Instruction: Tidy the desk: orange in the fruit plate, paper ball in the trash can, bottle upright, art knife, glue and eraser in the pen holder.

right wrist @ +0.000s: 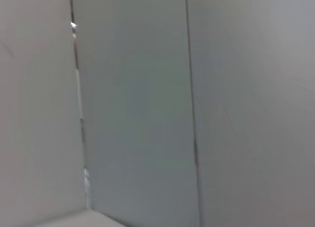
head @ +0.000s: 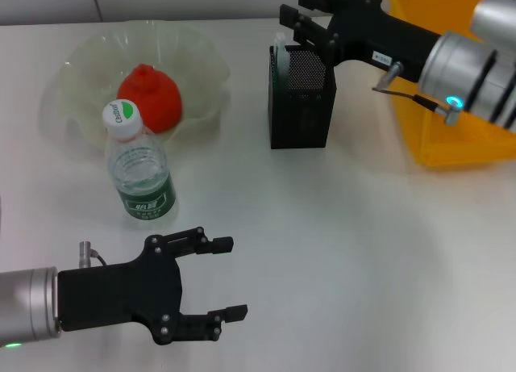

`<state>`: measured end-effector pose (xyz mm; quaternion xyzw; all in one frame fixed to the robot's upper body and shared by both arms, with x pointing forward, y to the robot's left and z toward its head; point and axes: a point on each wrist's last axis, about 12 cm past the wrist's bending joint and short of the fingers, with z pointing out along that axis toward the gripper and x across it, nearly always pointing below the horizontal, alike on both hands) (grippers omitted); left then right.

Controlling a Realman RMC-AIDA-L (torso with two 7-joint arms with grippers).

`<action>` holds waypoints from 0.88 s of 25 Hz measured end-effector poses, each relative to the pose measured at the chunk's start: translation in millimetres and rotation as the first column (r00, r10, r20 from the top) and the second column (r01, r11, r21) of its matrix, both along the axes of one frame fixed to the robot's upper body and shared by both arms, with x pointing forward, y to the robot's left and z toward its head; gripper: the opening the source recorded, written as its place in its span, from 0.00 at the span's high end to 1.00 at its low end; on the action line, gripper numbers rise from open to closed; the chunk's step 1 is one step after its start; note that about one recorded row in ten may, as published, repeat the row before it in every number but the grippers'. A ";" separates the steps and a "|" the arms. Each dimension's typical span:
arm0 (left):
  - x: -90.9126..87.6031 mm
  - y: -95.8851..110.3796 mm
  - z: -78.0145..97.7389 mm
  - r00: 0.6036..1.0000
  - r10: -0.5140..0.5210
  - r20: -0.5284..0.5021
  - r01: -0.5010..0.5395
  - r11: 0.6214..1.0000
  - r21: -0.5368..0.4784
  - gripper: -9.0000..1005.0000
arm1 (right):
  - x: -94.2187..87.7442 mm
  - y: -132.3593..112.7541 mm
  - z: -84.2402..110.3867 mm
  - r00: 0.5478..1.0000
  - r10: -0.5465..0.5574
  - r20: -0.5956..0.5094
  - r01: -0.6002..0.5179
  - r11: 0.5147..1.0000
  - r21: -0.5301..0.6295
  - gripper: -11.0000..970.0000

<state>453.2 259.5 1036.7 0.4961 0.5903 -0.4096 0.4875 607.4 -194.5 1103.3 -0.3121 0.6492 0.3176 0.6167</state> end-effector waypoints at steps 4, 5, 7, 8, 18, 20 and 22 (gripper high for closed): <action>-0.5 0.7 -0.1 1.000 0.000 -0.001 0.000 1.000 0.000 0.19 | -46.3 -33.8 -1.6 0.996 0.069 0.065 -0.074 0.993 0.093 0.52; -0.5 0.7 -0.1 1.000 0.000 -0.001 0.000 1.000 0.000 0.19 | -46.3 -33.8 -1.6 0.996 0.069 0.065 -0.074 0.993 0.093 0.47; -0.6 1.0 0.0 1.000 0.000 -0.002 0.000 1.000 0.000 0.19 | -74.3 -51.8 -5.1 0.992 0.096 0.078 -0.104 0.988 0.118 0.38; -0.4 1.0 0.1 1.000 0.000 -0.003 0.000 1.000 0.000 0.19 | -89.1 -59.0 -6.9 0.989 0.126 0.080 -0.135 0.984 0.114 0.33; 0.5 4.1 2.1 1.000 0.008 -0.002 -0.008 1.000 -0.001 0.19 | -194.5 -98.1 -53.4 0.907 0.409 -0.100 -0.416 0.908 -0.056 0.16; 0.5 4.3 2.1 1.000 0.008 -0.002 -0.008 1.000 -0.001 0.19 | -194.7 -97.5 -55.0 0.907 0.409 -0.103 -0.415 0.908 -0.051 0.13; 0.4 4.7 2.2 1.000 0.008 -0.002 -0.008 1.000 0.000 0.19 | -194.5 -96.6 -56.5 0.906 0.410 -0.102 -0.416 0.908 -0.048 0.13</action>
